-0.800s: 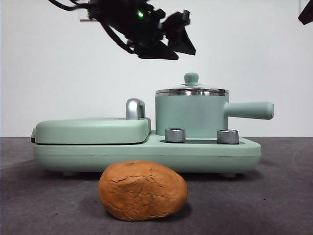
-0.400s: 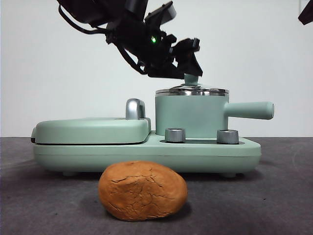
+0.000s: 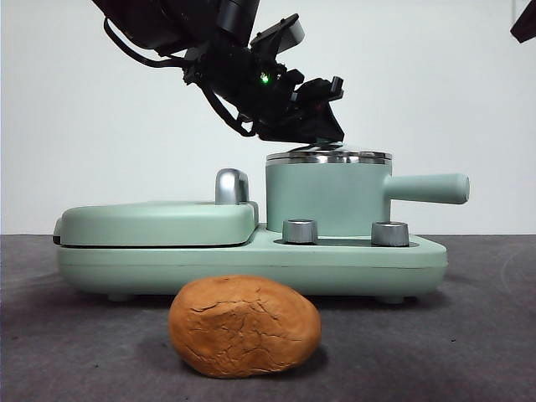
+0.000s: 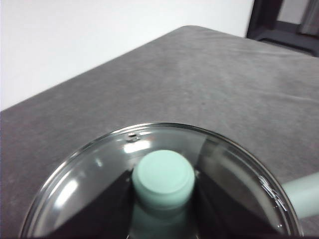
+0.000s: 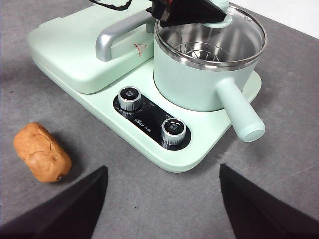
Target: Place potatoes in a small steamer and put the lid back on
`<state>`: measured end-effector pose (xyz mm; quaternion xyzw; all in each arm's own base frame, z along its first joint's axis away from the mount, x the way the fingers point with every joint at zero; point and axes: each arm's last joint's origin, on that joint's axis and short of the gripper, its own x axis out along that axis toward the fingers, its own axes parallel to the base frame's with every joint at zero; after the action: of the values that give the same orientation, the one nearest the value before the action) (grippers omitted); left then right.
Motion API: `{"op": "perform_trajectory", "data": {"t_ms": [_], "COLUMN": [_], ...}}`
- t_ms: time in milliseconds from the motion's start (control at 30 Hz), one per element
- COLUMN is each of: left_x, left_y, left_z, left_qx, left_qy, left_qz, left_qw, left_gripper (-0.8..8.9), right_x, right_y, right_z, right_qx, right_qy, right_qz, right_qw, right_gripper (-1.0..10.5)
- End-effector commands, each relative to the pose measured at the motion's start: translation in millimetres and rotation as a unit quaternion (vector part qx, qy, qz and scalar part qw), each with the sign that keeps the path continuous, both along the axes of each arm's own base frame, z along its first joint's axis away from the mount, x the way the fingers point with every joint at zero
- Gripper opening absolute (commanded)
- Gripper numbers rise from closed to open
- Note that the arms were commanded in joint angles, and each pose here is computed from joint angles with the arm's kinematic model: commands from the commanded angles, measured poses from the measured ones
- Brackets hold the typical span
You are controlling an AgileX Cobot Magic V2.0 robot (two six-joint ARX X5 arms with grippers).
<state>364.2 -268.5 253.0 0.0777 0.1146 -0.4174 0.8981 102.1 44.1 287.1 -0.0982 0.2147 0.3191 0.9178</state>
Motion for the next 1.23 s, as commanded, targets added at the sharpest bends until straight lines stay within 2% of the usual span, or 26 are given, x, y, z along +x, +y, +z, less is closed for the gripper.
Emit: {"op": "perform_trajectory", "data": {"t_ms": [33,333,700,833,1033,1133,1233], "left_x": [3.8,4.5,-11.9,-27.9,-57.0,-70.2,-80.7], "left_y": [-6.1,-6.6,10.3,26.1,57.5,71.9,82.9], "left_z": [-1.3,11.3,65.9,89.1,107.5,113.6,120.5], "left_qx": [0.002,-0.026,-0.057,-0.050,0.013,0.037,0.046], "left_qy": [-0.008,-0.046,-0.086,-0.054,0.033,0.067,0.079], "left_qz": [0.000,0.000,0.005,0.012,0.025,0.032,0.037], "left_qw": [1.000,0.999,0.995,0.997,0.999,0.997,0.995], "left_gripper": [0.07,0.06,0.07,0.07,0.09,0.09,0.10], "right_x": [0.3,0.1,0.1,0.1,0.0,0.4,3.8], "right_y": [0.6,0.6,0.6,0.6,0.7,2.1,5.3], "right_z": [5.7,5.4,5.4,5.4,5.1,3.9,1.3], "right_qx": [0.009,0.012,0.016,0.016,0.015,0.015,0.013], "right_qy": [-0.006,-0.001,0.002,0.002,0.002,0.008,0.020], "right_qz": [-0.001,-0.004,-0.006,-0.006,-0.002,0.020,0.048], "right_qw": [1.000,1.000,1.000,1.000,1.000,1.000,0.999], "right_gripper": [3.5,3.5,3.5,3.5,3.5,3.5,3.6]}}
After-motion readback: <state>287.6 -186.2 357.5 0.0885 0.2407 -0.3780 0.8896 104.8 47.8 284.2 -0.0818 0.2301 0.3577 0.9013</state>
